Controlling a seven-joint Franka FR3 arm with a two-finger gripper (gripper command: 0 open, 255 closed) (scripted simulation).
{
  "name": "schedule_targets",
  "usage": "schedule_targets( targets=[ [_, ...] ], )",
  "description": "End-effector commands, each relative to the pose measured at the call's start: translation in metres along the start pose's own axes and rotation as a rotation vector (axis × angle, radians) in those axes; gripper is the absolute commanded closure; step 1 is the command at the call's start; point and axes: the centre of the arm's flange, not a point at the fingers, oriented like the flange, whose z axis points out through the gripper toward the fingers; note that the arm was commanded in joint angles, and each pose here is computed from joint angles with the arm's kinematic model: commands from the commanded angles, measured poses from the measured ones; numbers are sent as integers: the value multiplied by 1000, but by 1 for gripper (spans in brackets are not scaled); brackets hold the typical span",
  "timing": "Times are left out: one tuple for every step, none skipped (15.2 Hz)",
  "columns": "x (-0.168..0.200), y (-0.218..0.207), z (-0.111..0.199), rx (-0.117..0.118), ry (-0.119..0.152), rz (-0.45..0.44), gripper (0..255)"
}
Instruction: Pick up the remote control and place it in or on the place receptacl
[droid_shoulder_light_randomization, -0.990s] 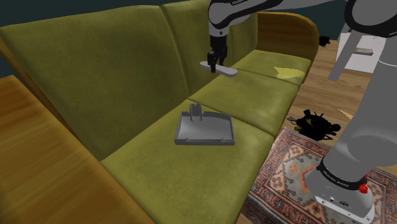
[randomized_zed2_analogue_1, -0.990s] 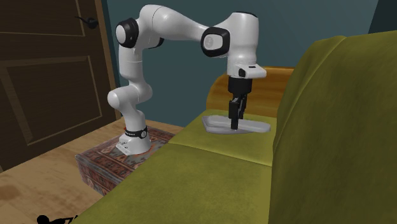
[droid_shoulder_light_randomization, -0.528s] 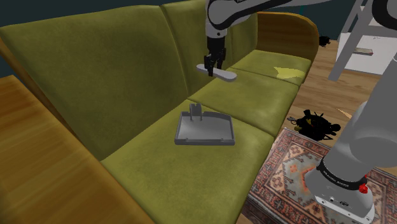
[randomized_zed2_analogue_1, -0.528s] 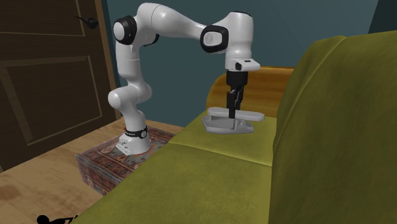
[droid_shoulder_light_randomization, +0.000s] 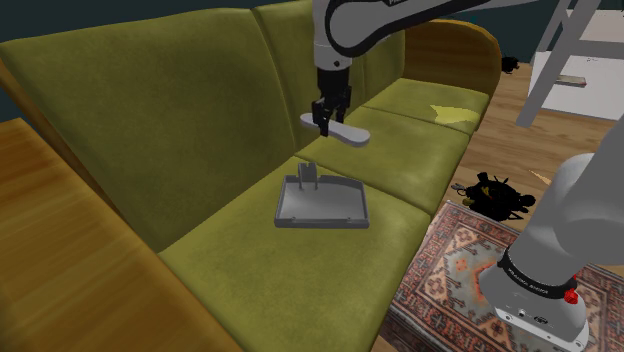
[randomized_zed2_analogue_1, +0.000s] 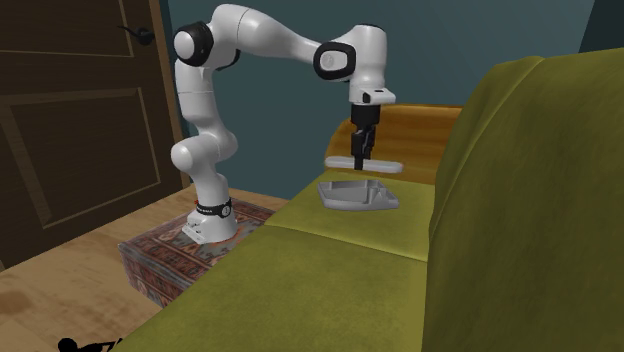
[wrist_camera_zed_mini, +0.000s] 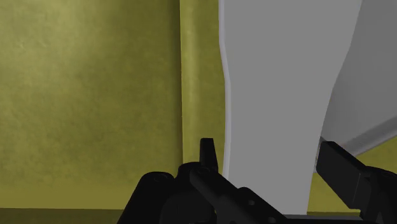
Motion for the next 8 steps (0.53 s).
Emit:
schedule_targets(
  targets=[
    [-11,-25,0,0,1,2,255],
    [-16,-37,0,0,1,2,255],
    [-22,-49,-1,0,1,2,255],
    [-27,-61,-2,0,1,2,255],
    [-33,-73,-2,0,1,2,255],
    [-38,-85,-3,0,1,2,255],
    [-43,-97,-4,0,1,2,255],
    [-49,-109,-4,0,1,2,255]
  ],
)
